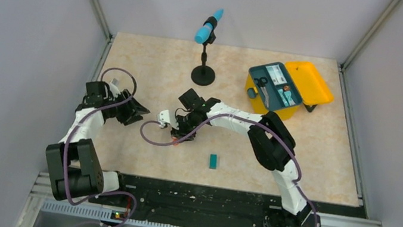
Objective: Organize the medicine kit
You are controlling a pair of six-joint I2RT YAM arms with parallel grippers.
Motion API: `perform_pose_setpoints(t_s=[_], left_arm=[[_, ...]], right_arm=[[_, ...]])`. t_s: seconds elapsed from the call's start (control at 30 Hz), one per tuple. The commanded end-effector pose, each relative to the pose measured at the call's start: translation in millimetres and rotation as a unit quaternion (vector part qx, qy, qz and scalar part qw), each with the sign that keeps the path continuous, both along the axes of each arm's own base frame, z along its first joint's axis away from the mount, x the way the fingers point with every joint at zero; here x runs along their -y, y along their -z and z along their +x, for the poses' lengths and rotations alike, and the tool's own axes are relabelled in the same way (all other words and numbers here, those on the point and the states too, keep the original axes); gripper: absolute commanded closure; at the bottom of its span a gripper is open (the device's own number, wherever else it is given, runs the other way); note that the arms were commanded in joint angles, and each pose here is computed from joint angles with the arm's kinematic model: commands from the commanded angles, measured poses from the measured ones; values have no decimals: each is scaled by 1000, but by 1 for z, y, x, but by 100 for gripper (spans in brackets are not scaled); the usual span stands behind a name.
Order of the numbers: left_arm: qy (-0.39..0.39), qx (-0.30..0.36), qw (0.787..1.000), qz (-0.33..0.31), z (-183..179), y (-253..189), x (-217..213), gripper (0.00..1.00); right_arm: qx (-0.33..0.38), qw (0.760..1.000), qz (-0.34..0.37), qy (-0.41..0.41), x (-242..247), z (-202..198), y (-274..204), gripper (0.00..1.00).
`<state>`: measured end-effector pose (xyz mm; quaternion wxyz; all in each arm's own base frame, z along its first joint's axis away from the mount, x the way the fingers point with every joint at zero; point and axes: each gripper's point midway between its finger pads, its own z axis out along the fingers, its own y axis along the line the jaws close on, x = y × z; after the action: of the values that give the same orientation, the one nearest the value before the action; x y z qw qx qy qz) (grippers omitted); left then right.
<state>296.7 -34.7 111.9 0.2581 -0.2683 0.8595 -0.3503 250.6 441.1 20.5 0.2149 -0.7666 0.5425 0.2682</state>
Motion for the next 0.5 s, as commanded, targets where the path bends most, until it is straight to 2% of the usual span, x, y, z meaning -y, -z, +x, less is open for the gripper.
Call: perform_pose_setpoints(t_s=[0.0, 0.07, 0.17, 0.3, 0.47], left_arm=[[-7, -3, 1000, -25, -6, 9, 5, 47], [-12, -21, 999, -34, -10, 22, 7, 46], [-6, -49, 998, -43, -16, 40, 14, 45], [47, -63, 996, -34, -16, 51, 33, 47], [113, -83, 990, -6, -13, 64, 56, 49]], right_arm=[[-26, 995, -99, -17, 37, -18, 57, 71], [-26, 994, -108, -19, 45, -22, 65, 77], [-5, 995, -99, -7, 53, -21, 71, 80], [33, 997, -69, 19, 56, -16, 70, 84], [33, 997, -53, 40, 58, -20, 73, 86]])
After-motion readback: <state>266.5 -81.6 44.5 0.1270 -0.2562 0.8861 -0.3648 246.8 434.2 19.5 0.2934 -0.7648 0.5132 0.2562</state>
